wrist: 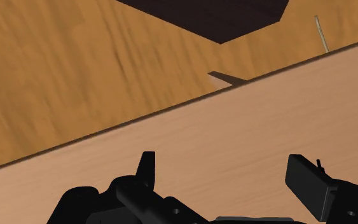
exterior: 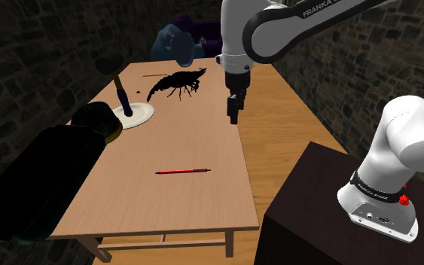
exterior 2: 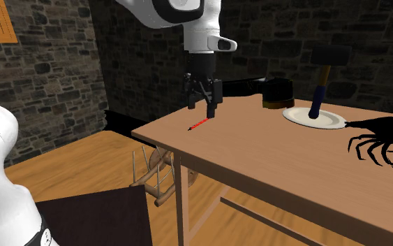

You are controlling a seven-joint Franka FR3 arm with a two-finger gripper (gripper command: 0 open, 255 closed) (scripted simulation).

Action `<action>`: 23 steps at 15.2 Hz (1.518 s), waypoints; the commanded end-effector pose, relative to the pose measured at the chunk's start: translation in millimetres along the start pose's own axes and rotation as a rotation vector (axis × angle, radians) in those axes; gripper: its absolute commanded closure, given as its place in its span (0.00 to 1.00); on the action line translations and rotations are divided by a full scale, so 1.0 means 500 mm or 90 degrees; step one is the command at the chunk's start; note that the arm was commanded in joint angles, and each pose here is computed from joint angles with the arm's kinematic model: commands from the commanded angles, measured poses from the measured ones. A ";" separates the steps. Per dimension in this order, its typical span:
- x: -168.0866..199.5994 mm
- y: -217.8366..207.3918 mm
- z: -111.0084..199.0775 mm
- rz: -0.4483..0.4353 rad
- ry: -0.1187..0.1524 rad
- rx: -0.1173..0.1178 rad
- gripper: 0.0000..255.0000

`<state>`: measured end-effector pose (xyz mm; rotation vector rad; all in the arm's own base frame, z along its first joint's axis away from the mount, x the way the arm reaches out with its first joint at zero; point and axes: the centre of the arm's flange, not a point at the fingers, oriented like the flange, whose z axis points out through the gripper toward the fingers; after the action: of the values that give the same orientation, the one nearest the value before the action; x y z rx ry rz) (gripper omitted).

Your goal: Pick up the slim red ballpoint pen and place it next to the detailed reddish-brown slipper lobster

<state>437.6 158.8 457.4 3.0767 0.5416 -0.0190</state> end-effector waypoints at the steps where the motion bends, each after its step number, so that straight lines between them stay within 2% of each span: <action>1: 0.029 -0.039 0.024 -0.033 -0.002 0.004 0.00; 13: 0.143 -0.297 0.156 -0.229 -0.015 0.025 0.00; 21: 0.142 -0.305 0.238 -0.233 -0.015 0.026 0.00; 23: 0.142 -0.305 0.238 -0.233 -0.015 0.026 0.00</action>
<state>451.3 323.9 336.1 2.9616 1.1046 -0.0733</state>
